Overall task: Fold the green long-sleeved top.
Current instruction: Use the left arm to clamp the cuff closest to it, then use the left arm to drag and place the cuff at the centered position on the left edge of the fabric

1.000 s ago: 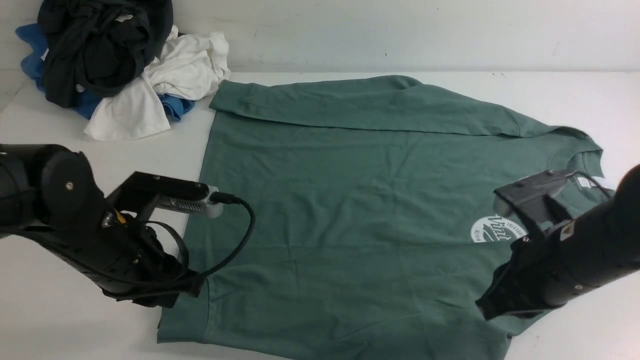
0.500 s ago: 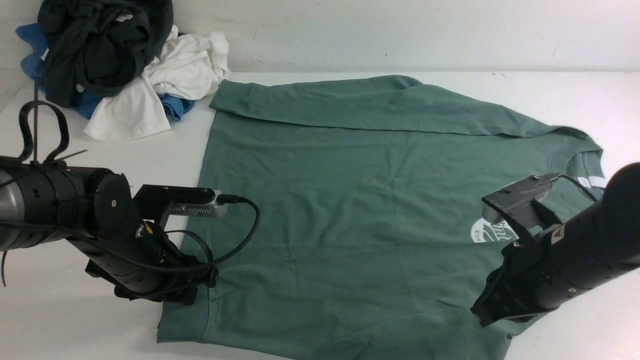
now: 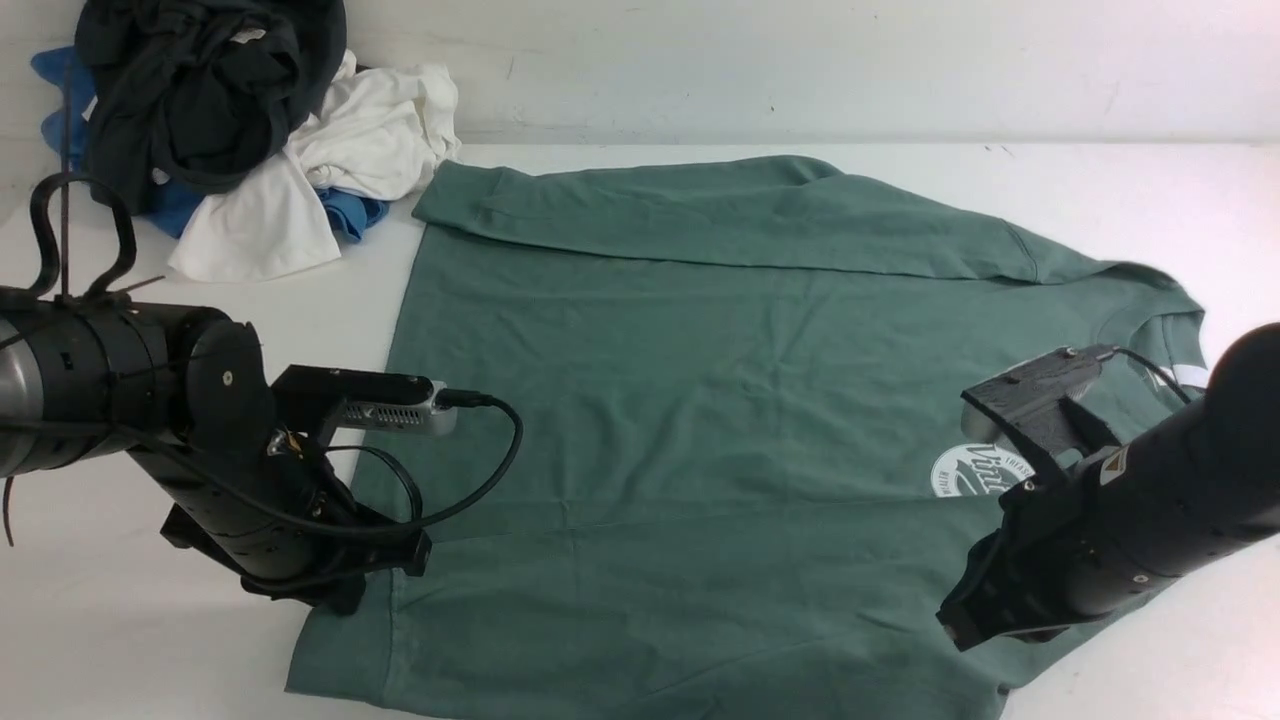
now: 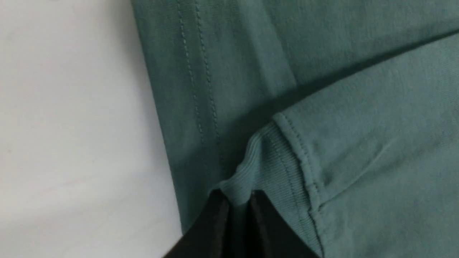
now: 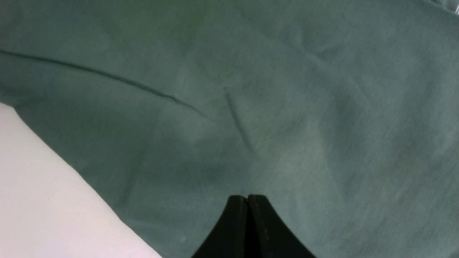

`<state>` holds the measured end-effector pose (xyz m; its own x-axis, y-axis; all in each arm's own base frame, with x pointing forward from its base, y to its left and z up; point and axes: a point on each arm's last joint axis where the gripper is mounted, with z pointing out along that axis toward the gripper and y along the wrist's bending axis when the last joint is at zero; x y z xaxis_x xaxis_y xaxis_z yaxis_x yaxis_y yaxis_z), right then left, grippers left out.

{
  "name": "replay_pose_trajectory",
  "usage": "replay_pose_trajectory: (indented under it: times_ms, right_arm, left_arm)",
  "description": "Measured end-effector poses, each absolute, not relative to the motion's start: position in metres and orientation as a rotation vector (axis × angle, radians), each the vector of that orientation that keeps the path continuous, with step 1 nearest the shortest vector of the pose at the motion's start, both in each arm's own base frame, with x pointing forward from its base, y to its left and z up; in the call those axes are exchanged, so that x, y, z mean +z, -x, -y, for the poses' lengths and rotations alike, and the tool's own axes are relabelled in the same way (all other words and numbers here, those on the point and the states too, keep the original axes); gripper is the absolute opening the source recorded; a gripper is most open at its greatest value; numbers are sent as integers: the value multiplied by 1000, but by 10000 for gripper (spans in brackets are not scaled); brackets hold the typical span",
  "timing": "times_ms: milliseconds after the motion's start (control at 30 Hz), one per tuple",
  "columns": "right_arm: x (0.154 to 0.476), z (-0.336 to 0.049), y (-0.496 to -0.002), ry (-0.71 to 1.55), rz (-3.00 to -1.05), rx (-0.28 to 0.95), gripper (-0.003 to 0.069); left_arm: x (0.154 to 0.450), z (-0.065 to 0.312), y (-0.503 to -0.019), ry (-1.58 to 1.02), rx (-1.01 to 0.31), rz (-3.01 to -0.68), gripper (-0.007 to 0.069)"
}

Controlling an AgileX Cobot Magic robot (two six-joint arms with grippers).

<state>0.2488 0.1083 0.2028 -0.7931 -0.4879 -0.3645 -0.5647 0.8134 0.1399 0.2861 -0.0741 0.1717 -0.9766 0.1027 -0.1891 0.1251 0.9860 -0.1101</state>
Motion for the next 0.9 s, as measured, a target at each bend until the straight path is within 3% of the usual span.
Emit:
replay_pose_trajectory:
  times_ms: [67,333,400,467,600,633,700,900]
  right_arm:
    - [203,-108,-249,802,-2686,348,-10]
    - [203,-108,-249,802,-2686,348,-10]
    - [203,-108,-249,801,-2686,348,-10]
    - [203,-108,-249,801,-2686,348,-10]
    - [203,-108,-249,801,-2686,348,-10]
    - [203,-108,-249,801,-2686,348,-10]
    - [203,-108,-249,801,-2686,348,-10]
    - [203,-108,-249,801,-2686,348,-10]
  left_arm:
    - [173,74,-286,-176,-176,-2949,64]
    - [169,70,-288,-240,-109,-2951,347]
    - [166,70,-288,-244,-103,-2963,351]
    - [162,70,-288,-245,-100,-2976,327]
    - [161,71,-289,-245,-100,-2979,191]
    - [165,72,-288,-253,-104,-2966,116]
    - [172,75,-286,-270,-109,-2939,45]
    - [206,88,-278,-337,-138,-2841,2]
